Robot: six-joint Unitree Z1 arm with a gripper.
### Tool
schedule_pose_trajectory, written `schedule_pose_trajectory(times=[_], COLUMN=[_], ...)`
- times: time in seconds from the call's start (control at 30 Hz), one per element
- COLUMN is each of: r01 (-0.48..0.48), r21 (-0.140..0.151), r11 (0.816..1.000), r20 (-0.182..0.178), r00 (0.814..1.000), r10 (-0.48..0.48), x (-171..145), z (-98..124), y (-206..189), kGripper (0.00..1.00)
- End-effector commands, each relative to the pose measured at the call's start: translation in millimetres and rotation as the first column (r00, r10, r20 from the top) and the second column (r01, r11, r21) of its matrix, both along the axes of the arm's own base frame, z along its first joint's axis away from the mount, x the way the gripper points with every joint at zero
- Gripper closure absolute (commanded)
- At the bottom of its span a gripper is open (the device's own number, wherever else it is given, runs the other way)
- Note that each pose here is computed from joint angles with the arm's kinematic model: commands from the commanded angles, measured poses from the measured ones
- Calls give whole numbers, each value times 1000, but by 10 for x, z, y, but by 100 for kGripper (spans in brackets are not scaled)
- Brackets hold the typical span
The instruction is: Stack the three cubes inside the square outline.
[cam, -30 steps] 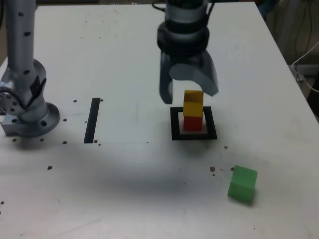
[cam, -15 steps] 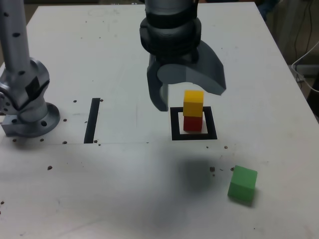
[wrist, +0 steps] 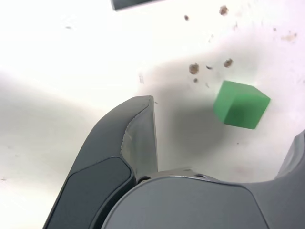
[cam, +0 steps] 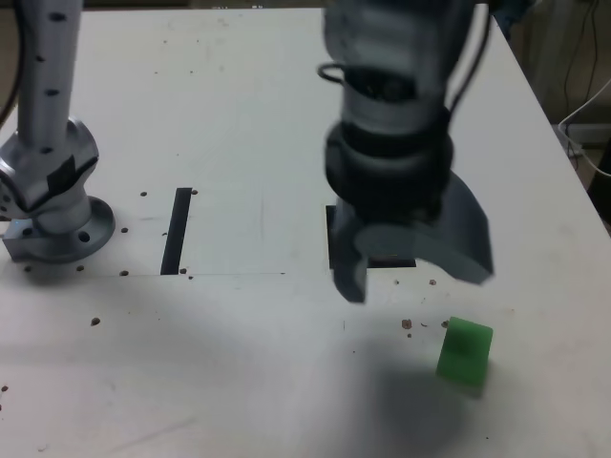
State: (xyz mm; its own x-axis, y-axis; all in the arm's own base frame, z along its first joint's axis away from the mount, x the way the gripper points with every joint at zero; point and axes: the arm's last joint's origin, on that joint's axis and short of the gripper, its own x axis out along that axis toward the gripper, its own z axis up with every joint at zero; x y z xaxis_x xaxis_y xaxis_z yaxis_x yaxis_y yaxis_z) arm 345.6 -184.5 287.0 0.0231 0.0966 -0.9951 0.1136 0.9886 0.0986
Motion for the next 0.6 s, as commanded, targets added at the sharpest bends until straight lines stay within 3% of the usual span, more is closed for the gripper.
schedule_pose_trajectory(times=[0.0,0.2,0.43,0.57], r01=[-1,-8,-16,-18], r21=[-6,-13,-12,-19], r11=[1000,1000,1000,1000], r20=[1,3,-52,-60], r00=[1000,1000,999,998], r10=[1,8,15,17], x=[84,280,387,436], z=[-105,-343,-574,-652], y=[-50,-116,-169,-196], kGripper=[1,2,5,6])
